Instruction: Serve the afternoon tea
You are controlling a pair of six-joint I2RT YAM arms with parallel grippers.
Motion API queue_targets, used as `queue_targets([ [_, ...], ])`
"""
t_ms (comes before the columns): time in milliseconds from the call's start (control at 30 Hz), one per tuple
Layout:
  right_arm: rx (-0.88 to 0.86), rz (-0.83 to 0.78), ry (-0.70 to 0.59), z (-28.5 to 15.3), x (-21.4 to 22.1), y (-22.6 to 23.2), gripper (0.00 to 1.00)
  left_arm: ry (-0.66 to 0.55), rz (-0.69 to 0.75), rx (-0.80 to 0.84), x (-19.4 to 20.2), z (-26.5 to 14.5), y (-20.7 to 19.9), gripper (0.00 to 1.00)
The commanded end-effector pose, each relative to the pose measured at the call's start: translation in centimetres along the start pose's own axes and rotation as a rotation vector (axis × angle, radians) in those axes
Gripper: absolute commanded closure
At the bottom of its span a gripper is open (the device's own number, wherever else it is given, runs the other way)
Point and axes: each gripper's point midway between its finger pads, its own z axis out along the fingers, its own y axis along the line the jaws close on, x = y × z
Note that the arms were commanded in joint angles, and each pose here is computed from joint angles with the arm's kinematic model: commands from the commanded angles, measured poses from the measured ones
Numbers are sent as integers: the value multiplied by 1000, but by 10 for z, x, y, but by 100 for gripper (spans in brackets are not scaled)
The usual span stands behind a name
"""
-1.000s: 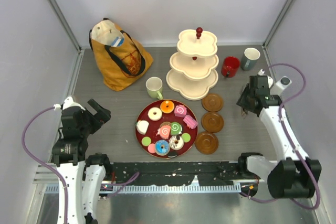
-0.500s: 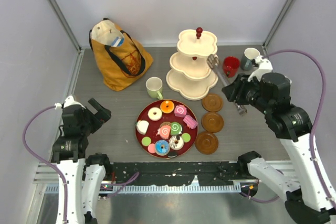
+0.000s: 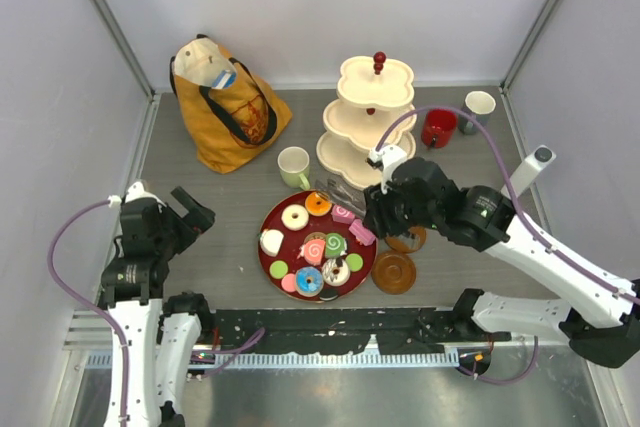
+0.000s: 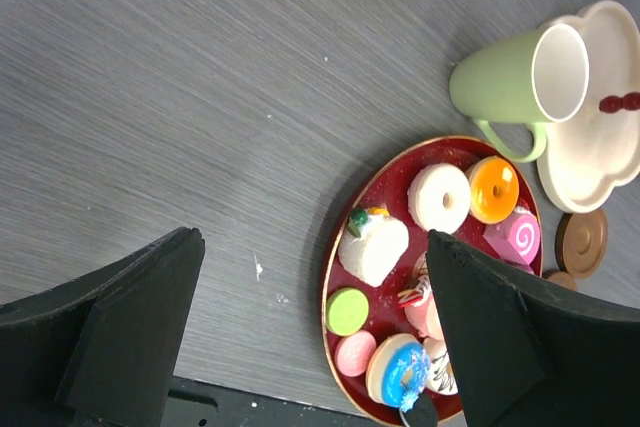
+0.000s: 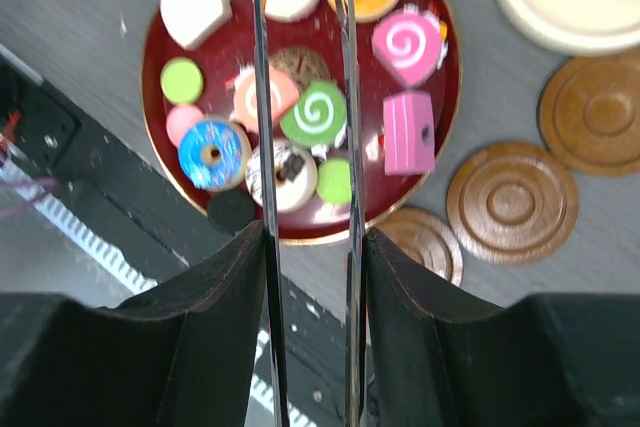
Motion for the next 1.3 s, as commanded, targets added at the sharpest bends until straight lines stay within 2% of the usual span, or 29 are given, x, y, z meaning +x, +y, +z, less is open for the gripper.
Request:
queue_targets([
  [0, -32, 22, 71, -11, 34, 3, 53, 65, -18, 62, 14, 8, -9, 0],
  [200, -83, 42, 261, -8, 96, 6, 52, 160, -49, 75, 32, 16, -11, 0],
  [367, -71, 80, 300, -8, 114, 3, 50, 196, -57, 90, 40, 14, -13, 0],
  [467, -123, 115, 307, 0, 119, 13, 47, 186, -60, 100, 40, 11, -13, 0],
  [733, -63, 155, 274, 15, 110, 9, 42, 175, -52, 101, 40, 4, -11, 0],
  [1267, -8, 113, 308, 37, 107, 3, 39, 187, -55, 95, 43, 6, -10, 0],
])
